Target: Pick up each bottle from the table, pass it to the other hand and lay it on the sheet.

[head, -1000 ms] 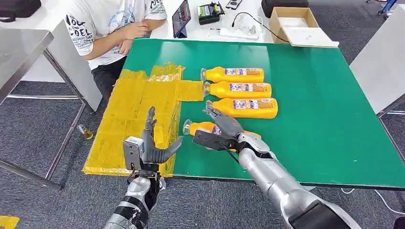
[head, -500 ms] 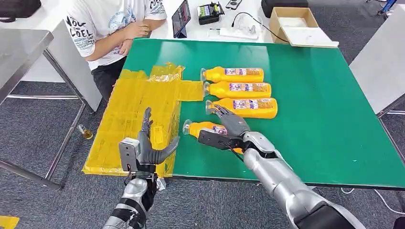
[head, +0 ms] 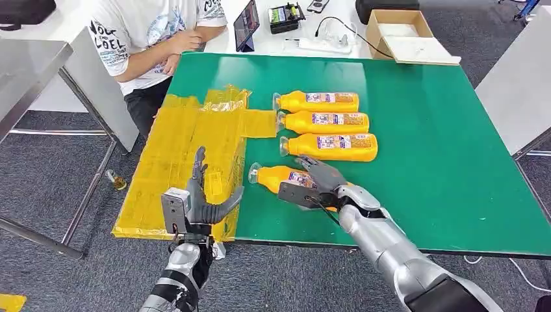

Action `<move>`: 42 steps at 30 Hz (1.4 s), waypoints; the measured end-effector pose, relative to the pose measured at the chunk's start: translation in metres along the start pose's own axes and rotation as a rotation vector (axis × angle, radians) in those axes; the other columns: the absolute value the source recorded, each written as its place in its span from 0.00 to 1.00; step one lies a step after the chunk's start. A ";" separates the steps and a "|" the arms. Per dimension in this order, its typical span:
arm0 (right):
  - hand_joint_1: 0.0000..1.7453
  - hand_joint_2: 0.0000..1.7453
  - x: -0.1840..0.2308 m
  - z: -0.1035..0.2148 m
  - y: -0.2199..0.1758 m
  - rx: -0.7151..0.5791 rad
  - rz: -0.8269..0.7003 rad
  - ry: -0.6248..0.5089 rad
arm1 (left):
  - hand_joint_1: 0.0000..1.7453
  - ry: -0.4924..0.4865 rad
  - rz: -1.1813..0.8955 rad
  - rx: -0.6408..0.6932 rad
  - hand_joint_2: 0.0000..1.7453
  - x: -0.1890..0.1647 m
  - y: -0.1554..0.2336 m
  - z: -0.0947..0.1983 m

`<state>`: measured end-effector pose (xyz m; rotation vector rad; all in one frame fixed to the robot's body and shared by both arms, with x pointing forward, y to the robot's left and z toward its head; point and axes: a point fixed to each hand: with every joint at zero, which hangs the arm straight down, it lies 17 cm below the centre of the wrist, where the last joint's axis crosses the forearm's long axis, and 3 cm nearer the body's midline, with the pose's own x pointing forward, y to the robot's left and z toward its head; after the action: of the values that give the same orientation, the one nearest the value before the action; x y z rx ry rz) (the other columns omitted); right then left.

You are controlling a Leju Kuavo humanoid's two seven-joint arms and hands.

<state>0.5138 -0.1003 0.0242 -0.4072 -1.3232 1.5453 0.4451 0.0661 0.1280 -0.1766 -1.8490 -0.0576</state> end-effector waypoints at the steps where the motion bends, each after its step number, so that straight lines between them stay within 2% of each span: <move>1: 0.00 1.00 -0.003 0.001 0.001 0.004 -0.001 0.009 | 0.00 0.000 0.000 0.000 1.00 0.000 0.000 0.000; 42: 0.00 1.00 -0.066 0.025 0.004 0.144 -0.005 0.104 | 0.00 0.013 0.006 0.004 1.00 -0.004 0.001 0.003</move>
<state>0.5210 -0.1685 0.0068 -0.3878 -1.1244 1.5829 0.4431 0.0667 0.1237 -0.1783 -1.8360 -0.0502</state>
